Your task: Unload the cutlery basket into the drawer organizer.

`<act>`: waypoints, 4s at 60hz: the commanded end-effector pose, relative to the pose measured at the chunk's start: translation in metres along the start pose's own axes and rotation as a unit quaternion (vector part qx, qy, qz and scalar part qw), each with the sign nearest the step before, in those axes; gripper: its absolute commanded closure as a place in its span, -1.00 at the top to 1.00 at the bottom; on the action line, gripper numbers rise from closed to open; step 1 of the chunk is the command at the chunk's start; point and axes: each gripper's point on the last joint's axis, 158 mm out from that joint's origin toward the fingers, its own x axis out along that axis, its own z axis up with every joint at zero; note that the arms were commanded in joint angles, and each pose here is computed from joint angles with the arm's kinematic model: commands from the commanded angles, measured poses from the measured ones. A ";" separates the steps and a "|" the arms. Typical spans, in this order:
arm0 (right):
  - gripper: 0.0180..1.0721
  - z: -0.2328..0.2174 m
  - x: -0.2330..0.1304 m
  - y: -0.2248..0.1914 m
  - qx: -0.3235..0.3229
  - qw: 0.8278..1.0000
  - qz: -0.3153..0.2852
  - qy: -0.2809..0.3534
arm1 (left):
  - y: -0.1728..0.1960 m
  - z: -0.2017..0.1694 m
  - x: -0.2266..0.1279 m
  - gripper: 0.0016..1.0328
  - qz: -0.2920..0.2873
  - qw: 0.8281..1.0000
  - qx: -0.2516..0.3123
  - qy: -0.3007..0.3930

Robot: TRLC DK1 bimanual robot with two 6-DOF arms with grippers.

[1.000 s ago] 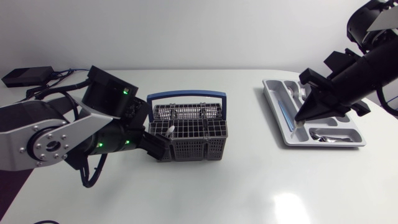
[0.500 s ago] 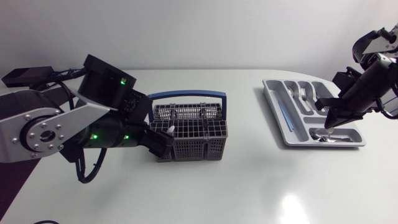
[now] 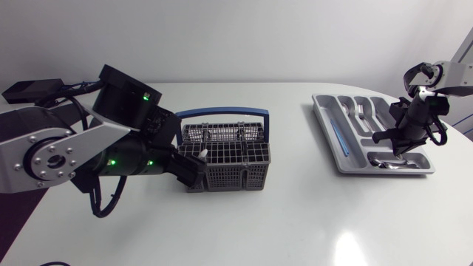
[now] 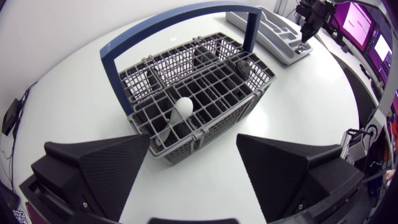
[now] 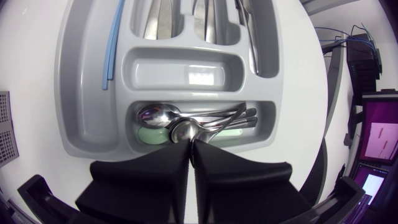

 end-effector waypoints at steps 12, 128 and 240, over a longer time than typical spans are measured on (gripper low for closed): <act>0.83 0.000 0.001 -0.001 -0.010 1.000 -0.001 0.002 | -0.003 0.008 -0.002 0.89 -0.006 1.000 -0.010 -0.006; 0.84 -0.077 -0.223 0.361 -0.082 0.961 0.244 -0.099 | 0.012 -0.017 -0.002 0.89 0.007 1.000 0.001 0.003; -0.48 -0.049 -0.152 0.391 -0.032 0.987 0.122 -0.103 | 0.024 -0.029 0.005 0.89 0.009 1.000 -0.006 0.008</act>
